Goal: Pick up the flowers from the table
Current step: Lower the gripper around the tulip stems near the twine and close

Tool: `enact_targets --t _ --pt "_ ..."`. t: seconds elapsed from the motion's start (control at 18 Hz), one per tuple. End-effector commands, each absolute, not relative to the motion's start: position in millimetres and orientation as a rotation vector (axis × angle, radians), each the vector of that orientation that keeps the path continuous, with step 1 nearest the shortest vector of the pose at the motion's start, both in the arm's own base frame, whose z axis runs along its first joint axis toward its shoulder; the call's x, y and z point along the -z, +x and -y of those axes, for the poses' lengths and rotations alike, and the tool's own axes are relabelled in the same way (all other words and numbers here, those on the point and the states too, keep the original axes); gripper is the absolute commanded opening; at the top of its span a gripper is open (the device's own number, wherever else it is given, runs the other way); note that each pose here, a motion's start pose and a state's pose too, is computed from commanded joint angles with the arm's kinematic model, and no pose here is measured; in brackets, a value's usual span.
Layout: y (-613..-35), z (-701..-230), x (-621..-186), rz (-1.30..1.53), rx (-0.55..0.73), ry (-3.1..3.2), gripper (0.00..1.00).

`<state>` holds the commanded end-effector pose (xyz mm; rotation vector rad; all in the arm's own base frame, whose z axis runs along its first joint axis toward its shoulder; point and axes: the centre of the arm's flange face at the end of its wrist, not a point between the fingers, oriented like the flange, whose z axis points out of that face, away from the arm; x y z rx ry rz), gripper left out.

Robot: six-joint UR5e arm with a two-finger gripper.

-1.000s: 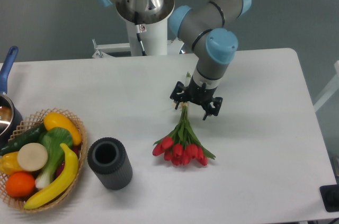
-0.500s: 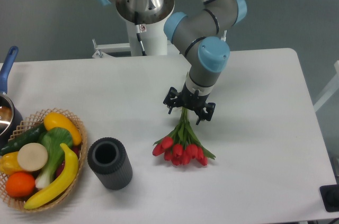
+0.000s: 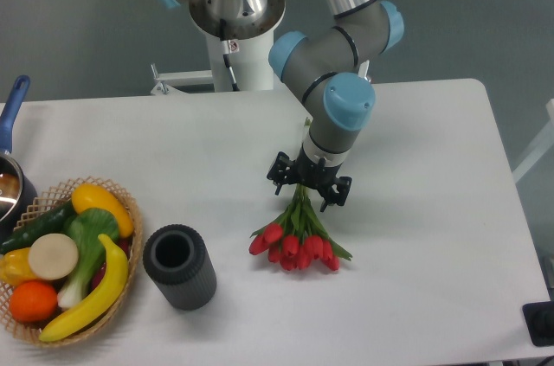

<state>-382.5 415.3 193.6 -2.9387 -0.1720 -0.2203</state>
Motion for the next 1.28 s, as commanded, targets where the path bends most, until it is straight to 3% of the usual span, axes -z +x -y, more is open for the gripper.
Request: enact_targets --t 0.72,0.94,1.28 --pt "-380.7 -424.0 -187.7 0.141 0.227 -2.943 0.99" --pt "-380.6 -424.9 -186.6 0.139 0.230 -2.944 0.73" --pt "-378.6 -426.7 -185.8 0.133 0.232 -2.945 0.63"
